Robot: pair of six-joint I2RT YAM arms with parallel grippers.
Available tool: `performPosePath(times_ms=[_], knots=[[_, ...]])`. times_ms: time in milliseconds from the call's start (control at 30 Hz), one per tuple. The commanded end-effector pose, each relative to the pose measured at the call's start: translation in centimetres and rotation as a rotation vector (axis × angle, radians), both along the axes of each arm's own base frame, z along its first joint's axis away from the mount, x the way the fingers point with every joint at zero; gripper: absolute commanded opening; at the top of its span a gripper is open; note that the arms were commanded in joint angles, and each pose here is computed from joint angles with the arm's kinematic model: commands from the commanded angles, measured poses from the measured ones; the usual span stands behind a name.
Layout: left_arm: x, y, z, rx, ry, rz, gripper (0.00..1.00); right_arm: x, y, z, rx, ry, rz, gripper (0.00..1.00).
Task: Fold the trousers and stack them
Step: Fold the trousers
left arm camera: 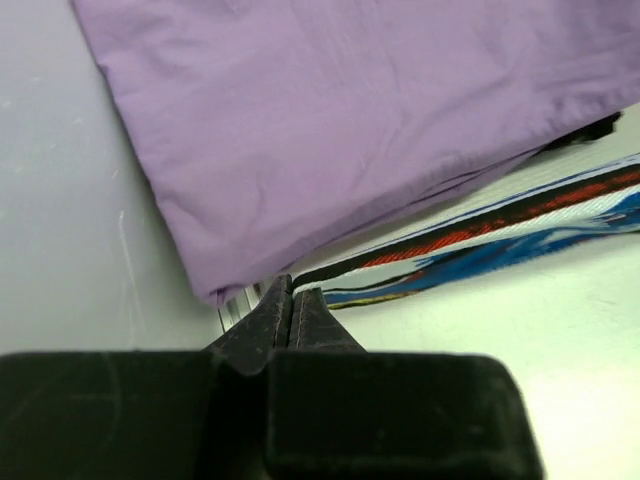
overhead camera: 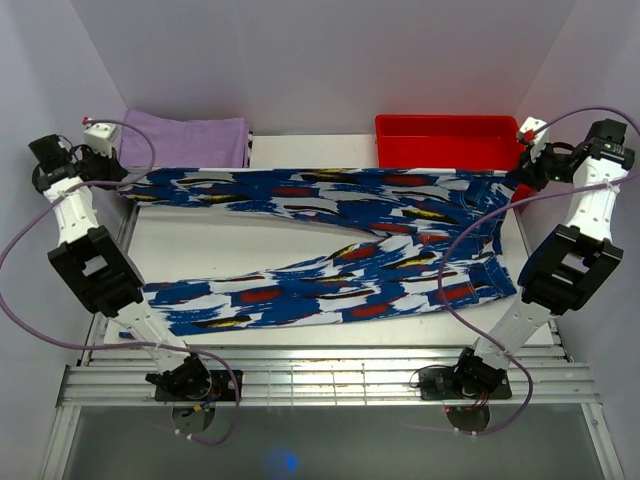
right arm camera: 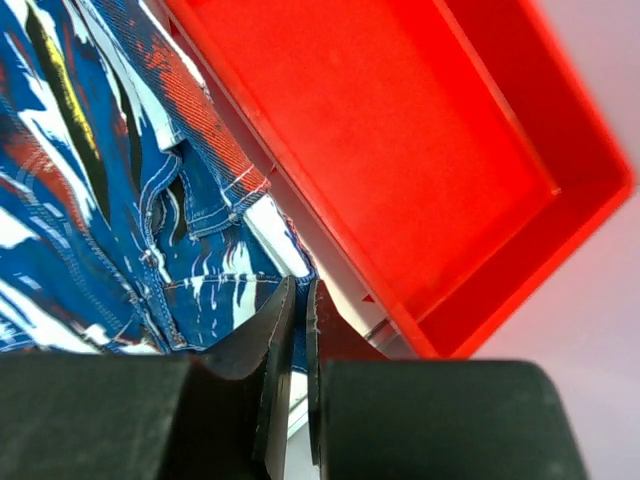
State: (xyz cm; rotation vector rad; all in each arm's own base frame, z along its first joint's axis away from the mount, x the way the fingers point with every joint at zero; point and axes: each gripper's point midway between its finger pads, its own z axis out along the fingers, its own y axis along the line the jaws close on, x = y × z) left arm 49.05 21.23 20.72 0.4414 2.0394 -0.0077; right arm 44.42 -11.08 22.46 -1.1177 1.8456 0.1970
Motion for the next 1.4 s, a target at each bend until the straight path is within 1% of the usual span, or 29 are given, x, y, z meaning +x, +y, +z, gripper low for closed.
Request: performPosePath(times_ms=[0, 33, 67, 133, 200, 233, 267, 300, 333, 400, 433, 467, 500, 533, 567, 600, 633, 667, 733, 800, 867, 933, 1000, 1067, 1167, 1200, 1267, 1333, 1367], knots=[[-3.7, 5.0, 8.0, 0.123, -0.179, 0.112, 0.0, -0.6, -4.9, 6.1, -0.151, -0.202, -0.089, 0.08], [-4.6, 5.2, 8.8, 0.134, -0.193, 0.116, 0.0, -1.1, -5.1, 6.1, -0.145, -0.203, -0.095, 0.08], [-5.3, 4.8, 7.8, 0.116, -0.172, 0.104, 0.0, -1.6, -4.9, 6.8, -0.138, -0.218, -0.092, 0.08], [-6.5, 4.6, 7.7, 0.137, -0.17, 0.079, 0.0, -2.7, -5.0, 6.7, -0.141, -0.222, -0.084, 0.08], [-8.8, 4.3, 7.1, 0.127, -0.166, 0.073, 0.0, -4.8, -4.2, 5.7, -0.146, -0.197, -0.055, 0.08], [-10.0, 5.0, 6.7, 0.141, -0.162, 0.078, 0.0, -5.6, -4.2, 5.3, -0.182, -0.208, -0.026, 0.08], [-11.3, 4.3, 6.8, 0.146, -0.155, 0.064, 0.0, -6.9, -3.6, 4.1, -0.192, -0.186, -0.01, 0.08], [-12.5, 3.6, 5.0, 0.126, -0.131, 0.039, 0.0, -7.8, -3.4, 3.1, -0.206, -0.173, 0.001, 0.08], [-13.9, 4.0, 4.3, 0.18, -0.122, 0.019, 0.0, -8.8, -3.6, 2.3, -0.256, -0.173, 0.028, 0.08], [-17.0, 3.0, 1.5, 0.176, -0.075, 0.016, 0.0, -11.5, -2.7, -0.8, -0.278, -0.129, 0.056, 0.08], [-18.8, 3.3, 0.5, 0.189, -0.061, 0.021, 0.0, -12.6, -2.7, -1.9, -0.292, -0.112, 0.06, 0.08], [-20.3, 3.0, -0.8, 0.252, -0.038, -0.032, 0.0, -14.4, -2.1, -4.2, -0.31, -0.076, 0.089, 0.08], [-22.2, 1.9, -3.2, 0.243, -0.003, -0.042, 0.0, -15.6, -1.8, -5.6, -0.319, -0.048, 0.105, 0.08], [-24.3, 2.5, -4.4, 0.255, 0.023, -0.017, 0.0, -16.9, -1.4, -6.9, -0.327, -0.022, 0.126, 0.08], [-26.0, 1.8, -6.0, 0.306, 0.054, -0.084, 0.0, -18.0, -1.4, -7.8, -0.377, -0.012, 0.154, 0.08], [-27.4, 1.5, -7.4, 0.321, 0.079, -0.103, 0.0, -19.8, -0.6, -10.4, -0.348, 0.038, 0.168, 0.08], [-29.9, 1.2, -9.9, 0.301, 0.127, -0.089, 0.0, -20.8, -0.4, -11.4, -0.359, 0.053, 0.185, 0.08], [-31.0, 0.9, -11.1, 0.353, 0.146, -0.142, 0.0, -21.4, -0.6, -12.1, -0.408, 0.048, 0.209, 0.08], [-33.5, 0.5, -14.0, 0.339, 0.199, -0.143, 0.0, -23.0, -0.1, -14.4, -0.404, 0.085, 0.223, 0.08], [-34.8, 0.9, -15.3, 0.372, 0.236, -0.169, 0.0, -23.4, -0.5, -15.1, -0.421, 0.096, 0.223, 0.08], [-35.3, 1.4, -16.0, 0.356, 0.249, -0.162, 0.0, -23.6, -0.4, -15.8, -0.41, 0.114, 0.231, 0.08], [-35.0, 2.0, -15.4, 0.341, 0.229, -0.133, 0.0, -23.4, -0.6, -15.9, -0.41, 0.111, 0.219, 0.08], [-34.2, 2.2, -13.5, 0.338, 0.184, -0.125, 0.0, -23.5, -0.5, -15.9, -0.402, 0.117, 0.226, 0.08], [-34.4, 1.1, -13.0, 0.354, 0.184, -0.171, 0.0, -23.6, -0.5, -16.2, -0.412, 0.121, 0.242, 0.08], [-35.7, 1.0, -14.4, 0.453, 0.256, -0.226, 0.0, -23.7, -0.7, -16.7, -0.418, 0.131, 0.24, 0.08], [-36.2, 0.1, -15.3, 0.452, 0.28, -0.235, 0.0, -23.8, -0.8, -16.7, -0.416, 0.138, 0.24, 0.08], [-37.1, 0.5, -16.4, 0.494, 0.336, -0.24, 0.0, -24.0, -0.9, -17.2, -0.398, 0.168, 0.231, 0.08], [-37.9, -0.2, -17.8, 0.481, 0.379, -0.25, 0.0, -23.7, -1.3, -17.2, -0.378, 0.186, 0.209, 0.08], [-37.8, 0.2, -17.9, 0.477, 0.38, -0.223, 0.0, -23.6, -1.3, -17.1, -0.345, 0.207, 0.184, 0.08]])
